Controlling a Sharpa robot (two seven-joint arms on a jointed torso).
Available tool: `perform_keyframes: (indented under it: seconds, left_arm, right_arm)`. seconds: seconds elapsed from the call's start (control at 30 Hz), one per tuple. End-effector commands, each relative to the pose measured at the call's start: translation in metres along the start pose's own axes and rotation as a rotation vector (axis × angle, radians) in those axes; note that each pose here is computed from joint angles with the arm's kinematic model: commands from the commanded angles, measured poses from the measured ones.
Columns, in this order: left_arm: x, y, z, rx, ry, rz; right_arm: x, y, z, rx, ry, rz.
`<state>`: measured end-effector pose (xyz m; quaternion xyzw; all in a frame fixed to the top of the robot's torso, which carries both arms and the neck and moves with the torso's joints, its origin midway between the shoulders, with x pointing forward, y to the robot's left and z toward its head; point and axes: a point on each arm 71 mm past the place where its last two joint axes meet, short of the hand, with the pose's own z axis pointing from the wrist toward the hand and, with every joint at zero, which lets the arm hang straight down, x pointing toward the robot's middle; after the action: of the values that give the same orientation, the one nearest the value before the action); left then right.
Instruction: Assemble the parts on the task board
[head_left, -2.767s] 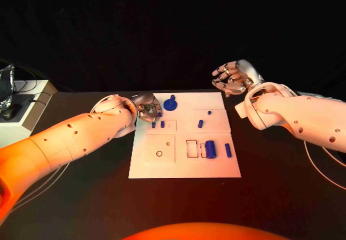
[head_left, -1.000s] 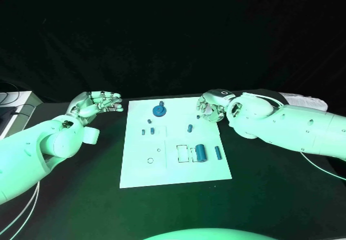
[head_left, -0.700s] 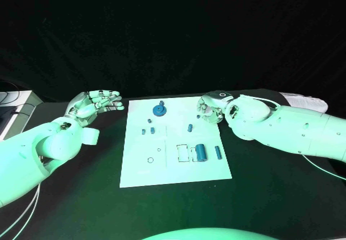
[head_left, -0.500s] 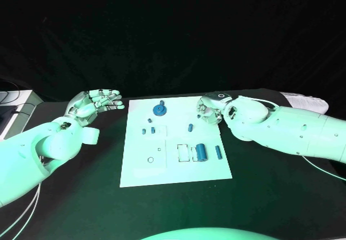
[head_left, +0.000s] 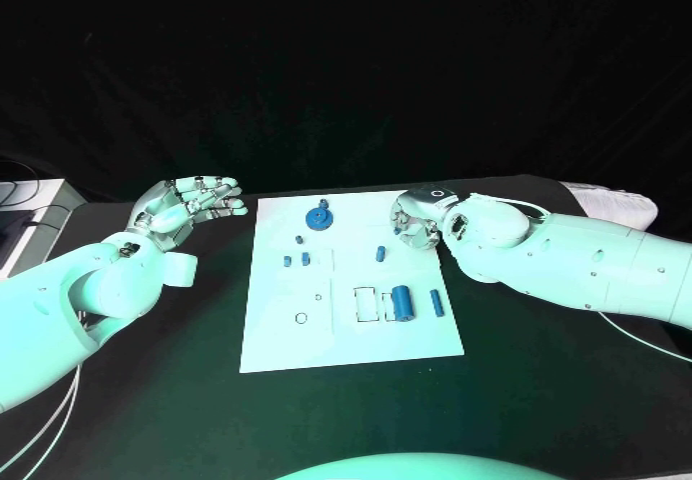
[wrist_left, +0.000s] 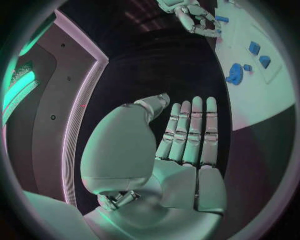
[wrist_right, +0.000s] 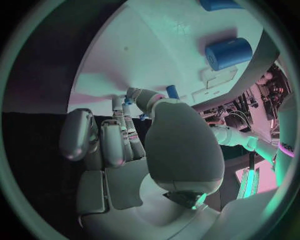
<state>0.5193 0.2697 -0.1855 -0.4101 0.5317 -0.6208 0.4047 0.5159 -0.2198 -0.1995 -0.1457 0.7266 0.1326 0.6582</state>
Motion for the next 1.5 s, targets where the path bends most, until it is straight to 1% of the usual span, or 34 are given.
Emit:
perform_keyframes:
  seconds: [0.03, 0.23, 0.73, 1.2, 1.33, 1.5]
  left_arm:
    - [0.0003, -0.0013, 0.0003, 0.013, -0.002, -0.009]
    - [0.0004, -0.0011, 0.0003, 0.010, 0.001, -0.009]
    - [-0.0003, -0.0011, -0.0001, 0.007, 0.000, -0.004]
    - [-0.0016, -0.0015, -0.0009, 0.005, -0.002, 0.001]
    - [-0.0023, -0.0015, -0.0011, 0.003, -0.003, 0.002]
    - [-0.0024, -0.0013, -0.0011, 0.002, -0.003, 0.003]
  right_arm:
    - [0.0053, 0.0044, -0.0003, -0.017, 0.017, 0.008]
    - [0.0049, 0.0068, 0.0009, -0.025, 0.007, 0.018]
    - [0.0079, 0.0096, 0.0050, -0.031, 0.017, 0.012]
    - [0.0139, 0.0131, 0.0068, -0.012, 0.020, -0.038]
    - [0.0129, 0.0125, 0.0056, -0.003, -0.007, -0.042]
    - [0.0089, 0.0121, 0.0034, -0.001, -0.067, -0.030]
